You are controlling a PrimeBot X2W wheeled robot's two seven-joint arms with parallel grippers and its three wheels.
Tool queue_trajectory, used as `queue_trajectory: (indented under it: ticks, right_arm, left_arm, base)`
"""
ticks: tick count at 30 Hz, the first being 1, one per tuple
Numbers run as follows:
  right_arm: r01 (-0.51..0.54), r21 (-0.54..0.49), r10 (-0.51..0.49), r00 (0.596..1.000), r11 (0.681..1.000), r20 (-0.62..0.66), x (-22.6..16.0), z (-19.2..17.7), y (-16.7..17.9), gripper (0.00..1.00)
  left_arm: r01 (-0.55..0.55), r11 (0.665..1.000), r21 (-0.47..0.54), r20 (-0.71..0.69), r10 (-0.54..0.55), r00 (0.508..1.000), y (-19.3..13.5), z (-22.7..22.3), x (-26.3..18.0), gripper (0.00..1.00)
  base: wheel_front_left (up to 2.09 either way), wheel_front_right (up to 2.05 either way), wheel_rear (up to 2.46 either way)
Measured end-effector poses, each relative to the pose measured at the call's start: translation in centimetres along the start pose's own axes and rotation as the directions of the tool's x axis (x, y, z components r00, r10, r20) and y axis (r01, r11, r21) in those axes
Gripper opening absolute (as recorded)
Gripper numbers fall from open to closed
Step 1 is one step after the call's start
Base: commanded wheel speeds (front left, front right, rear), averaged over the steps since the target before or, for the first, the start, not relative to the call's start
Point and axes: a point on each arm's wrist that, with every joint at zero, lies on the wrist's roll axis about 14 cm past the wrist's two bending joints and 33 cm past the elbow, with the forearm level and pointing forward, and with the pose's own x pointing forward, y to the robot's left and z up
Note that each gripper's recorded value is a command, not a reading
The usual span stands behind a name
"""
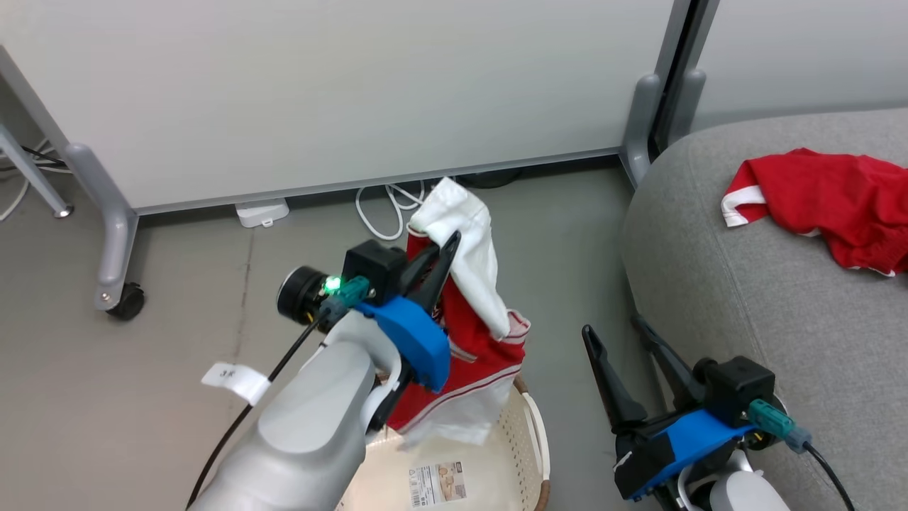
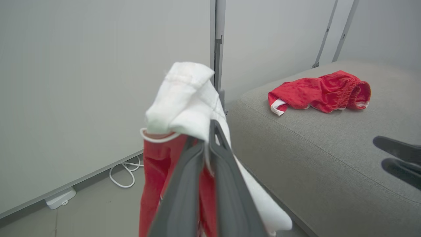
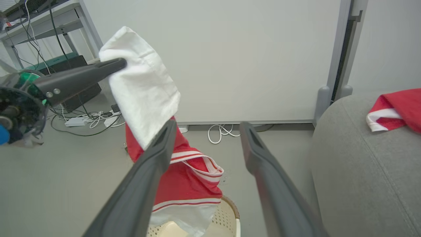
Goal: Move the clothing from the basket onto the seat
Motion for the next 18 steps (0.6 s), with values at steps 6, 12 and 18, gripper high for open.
queue_trajectory:
  ticks: [6, 12, 18]
  right_arm:
    - [-0.026, 0.006, 0.026, 1.000, 1.000, -0.006, -0.1, 0.0, 1.0, 1.00]
    - [-0.039, 0.010, 0.039, 0.999, 0.999, -0.010, -0.3, -0.1, 1.5, 1.00]
    - [-0.051, 0.012, 0.051, 0.999, 0.999, -0.011, -0.6, -0.1, 2.0, 1.00]
  left_arm:
    - [0.020, 0.999, 0.043, 0.045, -0.022, 0.999, -0.3, 3.2, 0.7, 0.00]
    - [0.054, 0.997, 0.059, 0.070, -0.058, 0.996, -1.3, 5.2, 1.1, 0.00]
    - [0.094, 0.993, 0.070, 0.080, -0.100, 0.992, -2.7, 6.6, 1.2, 0.00]
  base:
    - [0.00, 0.00, 0.00]
    - [0.00, 0.00, 0.00]
    - [0.00, 0.00, 0.00]
